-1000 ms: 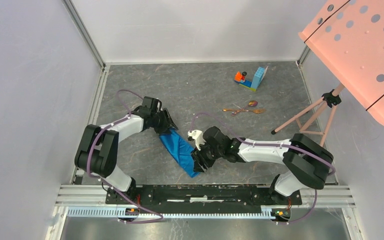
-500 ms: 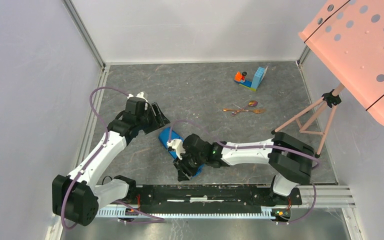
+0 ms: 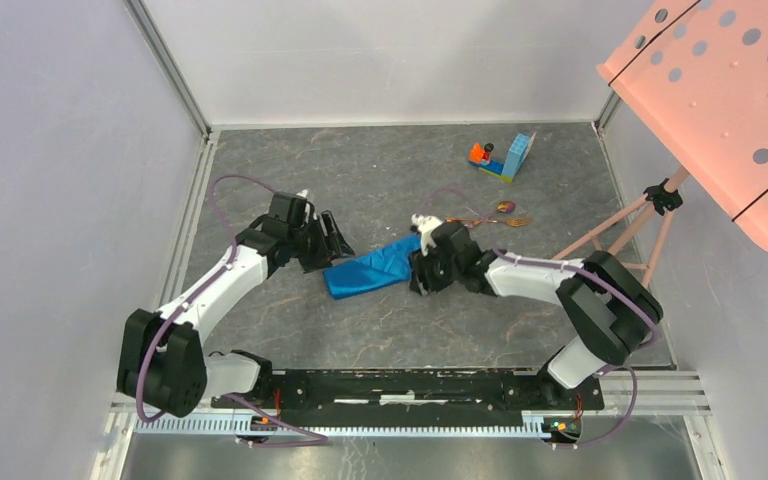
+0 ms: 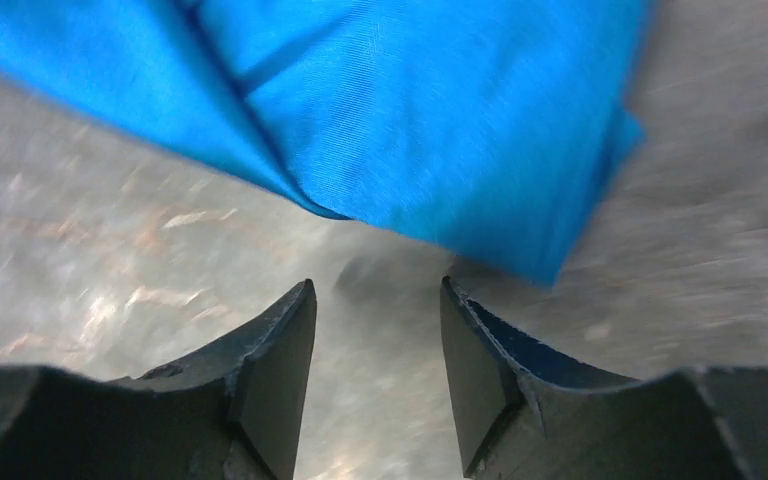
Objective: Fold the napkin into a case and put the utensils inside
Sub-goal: Move the smaller rectangle folded napkin to the center of the board.
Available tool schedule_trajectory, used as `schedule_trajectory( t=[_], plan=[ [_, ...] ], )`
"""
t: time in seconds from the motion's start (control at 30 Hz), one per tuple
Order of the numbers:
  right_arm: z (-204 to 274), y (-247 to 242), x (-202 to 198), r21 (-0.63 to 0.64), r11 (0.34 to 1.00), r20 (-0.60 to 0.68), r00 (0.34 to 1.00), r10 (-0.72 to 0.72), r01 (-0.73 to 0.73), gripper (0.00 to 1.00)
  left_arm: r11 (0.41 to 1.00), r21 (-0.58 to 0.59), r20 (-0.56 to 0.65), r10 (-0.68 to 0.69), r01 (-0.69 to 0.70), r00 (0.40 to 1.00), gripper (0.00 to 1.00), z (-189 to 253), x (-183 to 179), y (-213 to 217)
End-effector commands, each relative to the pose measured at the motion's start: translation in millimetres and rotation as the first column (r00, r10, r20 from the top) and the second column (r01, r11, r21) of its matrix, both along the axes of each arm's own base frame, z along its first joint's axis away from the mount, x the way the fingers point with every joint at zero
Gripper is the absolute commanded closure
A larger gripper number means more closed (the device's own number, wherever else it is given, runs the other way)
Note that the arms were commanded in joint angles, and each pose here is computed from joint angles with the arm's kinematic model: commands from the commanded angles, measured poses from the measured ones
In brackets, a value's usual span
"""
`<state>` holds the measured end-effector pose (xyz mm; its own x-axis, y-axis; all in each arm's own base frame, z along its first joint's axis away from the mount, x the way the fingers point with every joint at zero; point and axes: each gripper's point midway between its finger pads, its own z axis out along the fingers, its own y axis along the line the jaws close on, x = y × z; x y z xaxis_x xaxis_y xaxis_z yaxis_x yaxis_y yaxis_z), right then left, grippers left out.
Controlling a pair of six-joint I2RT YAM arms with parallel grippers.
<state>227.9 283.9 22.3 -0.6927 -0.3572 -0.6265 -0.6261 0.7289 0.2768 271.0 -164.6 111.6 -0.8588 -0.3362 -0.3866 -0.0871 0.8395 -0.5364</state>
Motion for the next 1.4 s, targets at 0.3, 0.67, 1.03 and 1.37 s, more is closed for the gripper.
schedule_trajectory(
  t=[0.3,0.67,1.03,1.37],
  plan=[
    [29.3,7.0,61.8,0.386,0.905,-0.162,0.979,-0.122,0.177,0.34,0.992,-0.046,0.073,-0.114,0.118,0.991,0.29,20.2,-3.4,-45.7],
    [19.6,82.1,103.5,0.341,0.935,-0.018,0.993,0.116,-0.103,0.37,0.999,-0.002,0.115,-0.035,0.036,0.993,0.28,27.8,-25.8,-17.9],
    [51.0,82.5,93.1,0.413,0.908,-0.064,0.992,0.11,-0.074,0.33,0.988,-0.094,0.03,0.126,-0.123,0.992,0.34,-25.6,-30.6,-4.8],
    [90.3,118.2,87.3,0.61,0.784,-0.087,0.974,0.209,-0.113,0.33,0.983,-0.024,-0.044,0.182,-0.183,0.982,0.33,-74.4,-46.6,19.2]
  ],
)
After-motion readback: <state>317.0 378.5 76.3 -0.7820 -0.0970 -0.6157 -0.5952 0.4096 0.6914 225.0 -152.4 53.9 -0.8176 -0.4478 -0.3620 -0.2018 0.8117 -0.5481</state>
